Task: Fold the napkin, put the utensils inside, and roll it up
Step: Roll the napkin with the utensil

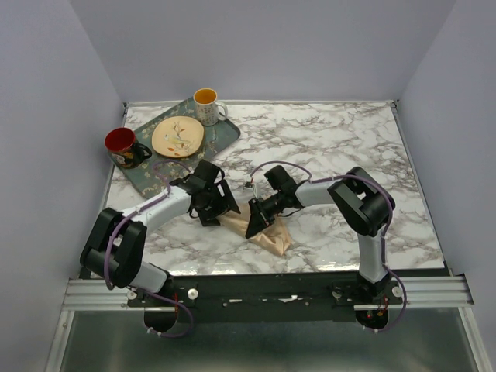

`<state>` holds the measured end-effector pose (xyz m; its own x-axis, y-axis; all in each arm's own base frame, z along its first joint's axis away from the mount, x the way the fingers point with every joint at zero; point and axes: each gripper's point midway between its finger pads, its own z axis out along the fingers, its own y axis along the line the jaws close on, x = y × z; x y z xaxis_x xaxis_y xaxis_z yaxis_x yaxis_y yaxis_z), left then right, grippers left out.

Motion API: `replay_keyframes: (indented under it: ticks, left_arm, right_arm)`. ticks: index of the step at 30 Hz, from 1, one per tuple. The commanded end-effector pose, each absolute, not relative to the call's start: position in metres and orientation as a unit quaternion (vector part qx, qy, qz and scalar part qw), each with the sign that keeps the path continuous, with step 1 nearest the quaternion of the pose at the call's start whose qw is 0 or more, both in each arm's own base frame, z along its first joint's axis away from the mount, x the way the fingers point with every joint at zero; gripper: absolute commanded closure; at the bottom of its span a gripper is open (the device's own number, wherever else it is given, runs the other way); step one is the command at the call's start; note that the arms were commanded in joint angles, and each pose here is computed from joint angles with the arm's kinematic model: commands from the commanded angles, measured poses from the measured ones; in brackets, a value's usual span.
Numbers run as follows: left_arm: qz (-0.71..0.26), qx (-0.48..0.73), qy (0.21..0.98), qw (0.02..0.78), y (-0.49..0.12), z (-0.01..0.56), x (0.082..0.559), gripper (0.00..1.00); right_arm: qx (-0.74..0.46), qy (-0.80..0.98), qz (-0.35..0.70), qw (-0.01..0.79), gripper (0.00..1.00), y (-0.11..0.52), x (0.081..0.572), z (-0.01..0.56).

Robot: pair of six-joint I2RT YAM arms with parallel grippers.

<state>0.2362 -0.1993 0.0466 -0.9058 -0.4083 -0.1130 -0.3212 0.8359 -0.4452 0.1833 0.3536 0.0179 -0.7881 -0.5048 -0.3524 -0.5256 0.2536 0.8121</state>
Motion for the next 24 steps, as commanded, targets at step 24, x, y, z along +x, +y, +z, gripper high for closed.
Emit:
replay_keyframes:
  ticks: [24]
  left_arm:
    - [-0.254, -0.271, 0.924, 0.089, -0.222, 0.033, 0.234, 0.19]
  right_arm:
    - [-0.324, 0.815, 0.479, -0.024, 1.00, 0.334, 0.173, -0.030]
